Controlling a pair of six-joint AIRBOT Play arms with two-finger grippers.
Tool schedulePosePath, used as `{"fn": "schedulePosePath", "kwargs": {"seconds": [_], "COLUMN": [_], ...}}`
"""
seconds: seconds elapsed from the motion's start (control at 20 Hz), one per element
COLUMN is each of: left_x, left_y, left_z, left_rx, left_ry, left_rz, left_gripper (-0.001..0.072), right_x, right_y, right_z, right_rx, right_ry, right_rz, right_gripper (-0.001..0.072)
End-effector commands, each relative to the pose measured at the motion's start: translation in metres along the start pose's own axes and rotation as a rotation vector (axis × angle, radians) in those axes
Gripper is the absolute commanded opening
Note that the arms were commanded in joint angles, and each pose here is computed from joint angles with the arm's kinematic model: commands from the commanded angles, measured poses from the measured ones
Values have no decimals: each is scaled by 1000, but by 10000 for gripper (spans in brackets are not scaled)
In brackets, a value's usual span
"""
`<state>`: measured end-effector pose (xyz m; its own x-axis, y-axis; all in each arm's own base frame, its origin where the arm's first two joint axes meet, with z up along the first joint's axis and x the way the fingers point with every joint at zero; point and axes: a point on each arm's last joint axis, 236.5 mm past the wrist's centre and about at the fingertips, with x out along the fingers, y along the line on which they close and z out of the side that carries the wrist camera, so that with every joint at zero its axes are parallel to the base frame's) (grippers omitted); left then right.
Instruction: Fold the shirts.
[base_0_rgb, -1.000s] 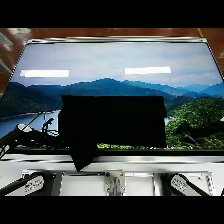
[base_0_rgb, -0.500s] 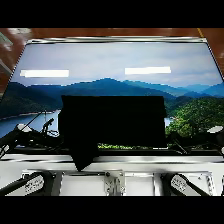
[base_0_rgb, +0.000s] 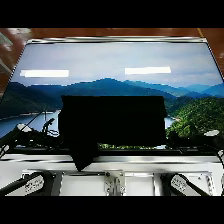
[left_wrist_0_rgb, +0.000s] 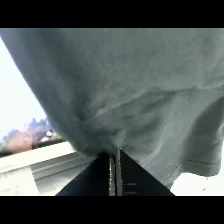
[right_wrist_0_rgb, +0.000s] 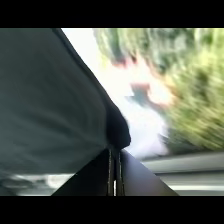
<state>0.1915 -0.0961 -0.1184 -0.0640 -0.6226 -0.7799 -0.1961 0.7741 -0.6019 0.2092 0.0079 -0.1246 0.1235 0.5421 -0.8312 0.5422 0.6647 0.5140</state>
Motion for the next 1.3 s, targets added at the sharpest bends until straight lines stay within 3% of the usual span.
{"fn": "schedulePosePath", "kwargs": {"seconds": [0.0, 0.3, 0.6, 1.0, 1.25], "left_x": [-10, -82, -125, -103, -81], "left_y": [-6, -57, -86, -96, -71], "left_z": [14, 87, 171, 256, 280], "left_rx": [39, 247, 219, 155, 57], "left_ry": [-33, -225, -359, -354, -356], "left_rz": [3, 3, -9, -88, -81], "left_gripper": [42, 41, 42, 42, 41], "right_x": [-1, -42, -57, -23, 0], "right_y": [27, 62, 124, 163, 141], "right_z": [2, 52, 132, 189, 201], "right_rx": [-47, -192, -370, -396, -350], "right_ry": [-15, -143, -427, -380, -349], "right_rz": [116, 126, -58, -75, -140], "right_gripper": [66, 65, 65, 65, 65]}}
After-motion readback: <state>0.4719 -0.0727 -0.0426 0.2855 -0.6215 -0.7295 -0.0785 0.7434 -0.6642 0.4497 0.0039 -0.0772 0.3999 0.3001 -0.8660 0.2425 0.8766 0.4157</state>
